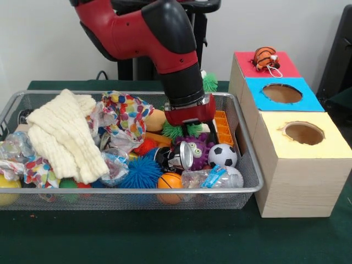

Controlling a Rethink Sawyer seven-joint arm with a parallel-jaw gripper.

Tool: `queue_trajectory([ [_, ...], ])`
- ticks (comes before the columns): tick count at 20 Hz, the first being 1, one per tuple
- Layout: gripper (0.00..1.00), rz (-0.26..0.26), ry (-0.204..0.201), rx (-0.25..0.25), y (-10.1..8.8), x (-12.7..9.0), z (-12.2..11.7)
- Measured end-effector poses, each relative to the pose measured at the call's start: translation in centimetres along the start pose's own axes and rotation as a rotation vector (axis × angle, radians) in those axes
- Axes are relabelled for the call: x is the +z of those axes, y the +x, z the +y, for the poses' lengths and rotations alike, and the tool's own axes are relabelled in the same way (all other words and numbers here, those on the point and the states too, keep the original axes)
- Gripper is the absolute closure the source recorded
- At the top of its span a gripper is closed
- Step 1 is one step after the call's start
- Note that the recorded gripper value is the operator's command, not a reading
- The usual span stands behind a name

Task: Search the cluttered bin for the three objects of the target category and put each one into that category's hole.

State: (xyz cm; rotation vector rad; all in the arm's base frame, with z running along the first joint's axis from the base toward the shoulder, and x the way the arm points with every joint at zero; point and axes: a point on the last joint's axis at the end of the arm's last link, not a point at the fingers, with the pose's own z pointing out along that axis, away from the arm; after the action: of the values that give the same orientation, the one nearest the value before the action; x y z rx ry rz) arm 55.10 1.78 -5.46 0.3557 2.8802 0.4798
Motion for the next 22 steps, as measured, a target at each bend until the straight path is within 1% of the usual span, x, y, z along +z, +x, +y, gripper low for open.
queue_trajectory([
  [2, 0.00, 0.003, 0.023, -0.019, 0.2, 0.2, 0.0],
  [3, 0.00, 0.004, 0.043, -0.035, 0.3, 0.3, 0.0],
  [5, 0.00, 0.005, 0.100, -0.089, 0.4, 0.5, 0.2],
  [6, 0.00, 0.005, 0.113, -0.101, 0.5, 0.5, 0.3],
  [7, 0.00, 0.003, 0.151, -0.139, 0.5, 0.5, 0.5],
  [9, 0.00, 0.003, 0.183, -0.170, 0.4, 0.4, 0.5],
  [11, 0.00, 0.003, 0.226, -0.214, 0.4, 0.3, 0.2],
  [12, 1.00, 0.004, 0.248, -0.235, 0.4, 0.1, -0.1],
  [16, 1.00, 0.002, 0.266, -0.249, 0.3, -0.1, -0.7],
  [18, 1.00, 0.001, 0.285, -0.262, 0.1, -0.5, -1.9],
  [22, 1.00, 0.018, 0.299, -0.278, -0.1, -0.9, -3.0],
])
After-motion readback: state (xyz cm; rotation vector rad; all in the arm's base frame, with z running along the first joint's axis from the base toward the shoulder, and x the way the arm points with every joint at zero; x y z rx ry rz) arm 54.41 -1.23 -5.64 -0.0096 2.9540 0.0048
